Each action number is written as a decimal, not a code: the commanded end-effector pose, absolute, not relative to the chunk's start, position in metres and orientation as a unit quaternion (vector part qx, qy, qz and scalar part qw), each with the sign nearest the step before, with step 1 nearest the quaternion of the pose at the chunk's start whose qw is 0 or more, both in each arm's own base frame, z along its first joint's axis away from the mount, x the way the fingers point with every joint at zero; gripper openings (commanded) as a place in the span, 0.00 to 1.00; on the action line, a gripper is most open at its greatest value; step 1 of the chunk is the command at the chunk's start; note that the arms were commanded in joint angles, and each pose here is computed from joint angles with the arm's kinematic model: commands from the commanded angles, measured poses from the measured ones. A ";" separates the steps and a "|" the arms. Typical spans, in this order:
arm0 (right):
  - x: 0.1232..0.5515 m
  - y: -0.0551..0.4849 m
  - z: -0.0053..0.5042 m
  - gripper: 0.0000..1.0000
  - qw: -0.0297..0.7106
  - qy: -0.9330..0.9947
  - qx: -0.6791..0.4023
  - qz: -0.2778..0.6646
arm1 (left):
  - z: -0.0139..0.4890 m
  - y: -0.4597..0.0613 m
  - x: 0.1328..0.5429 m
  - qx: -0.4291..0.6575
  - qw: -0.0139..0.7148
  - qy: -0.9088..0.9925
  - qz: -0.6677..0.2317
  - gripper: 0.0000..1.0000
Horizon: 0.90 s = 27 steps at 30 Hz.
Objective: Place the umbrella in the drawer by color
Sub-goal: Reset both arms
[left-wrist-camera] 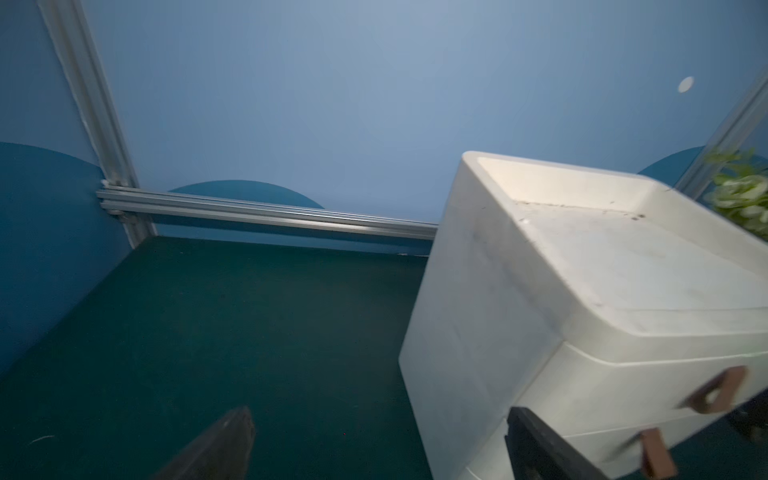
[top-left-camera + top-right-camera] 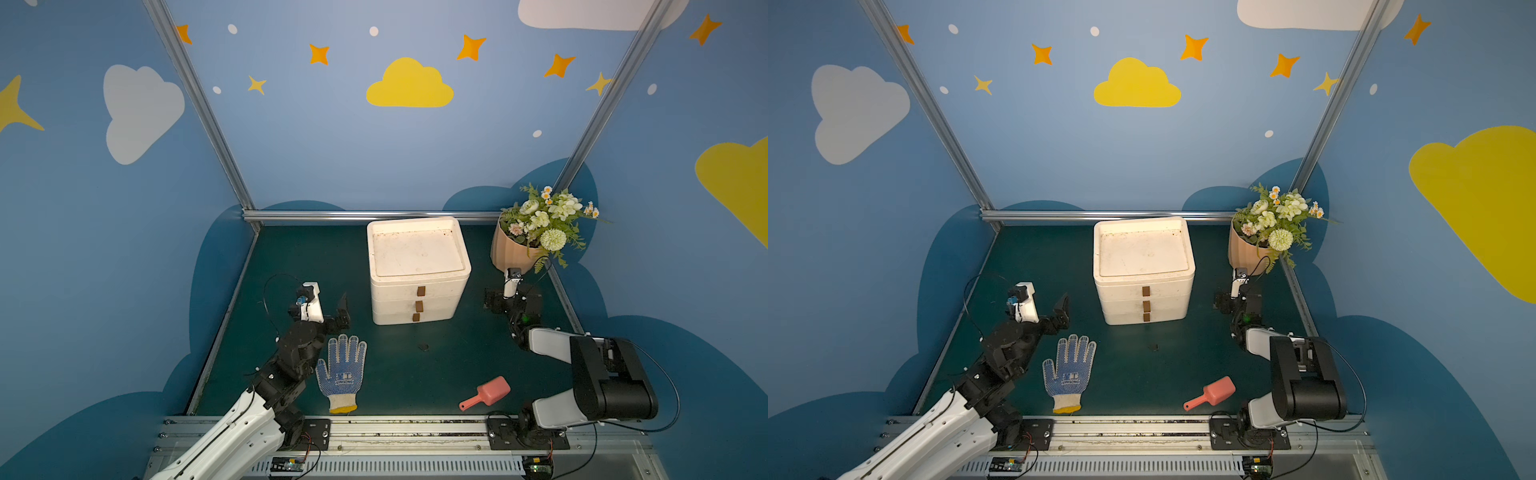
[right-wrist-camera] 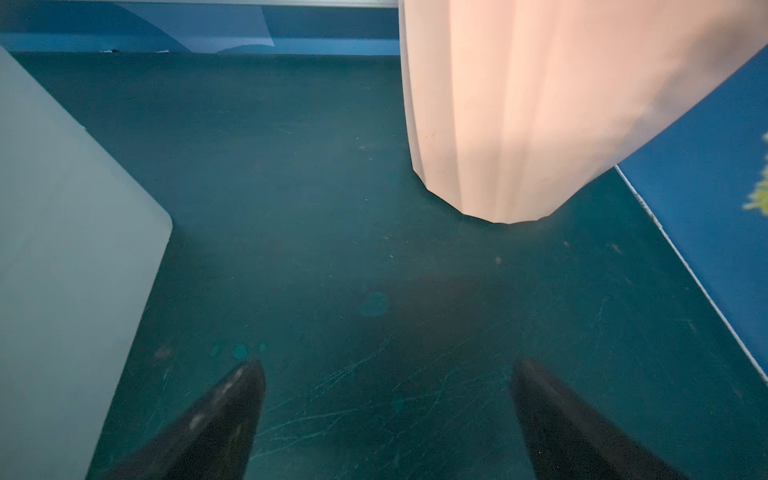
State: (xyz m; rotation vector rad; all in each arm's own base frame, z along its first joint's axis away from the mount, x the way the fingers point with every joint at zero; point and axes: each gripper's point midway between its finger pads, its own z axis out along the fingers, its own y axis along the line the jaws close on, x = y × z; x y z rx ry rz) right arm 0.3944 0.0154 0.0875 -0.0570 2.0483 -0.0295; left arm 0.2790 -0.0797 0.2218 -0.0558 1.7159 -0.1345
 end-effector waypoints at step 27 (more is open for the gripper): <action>0.393 0.018 0.086 0.98 0.515 0.856 -0.029 -0.010 | 0.096 0.016 0.388 -0.051 0.565 0.820 0.079 1.00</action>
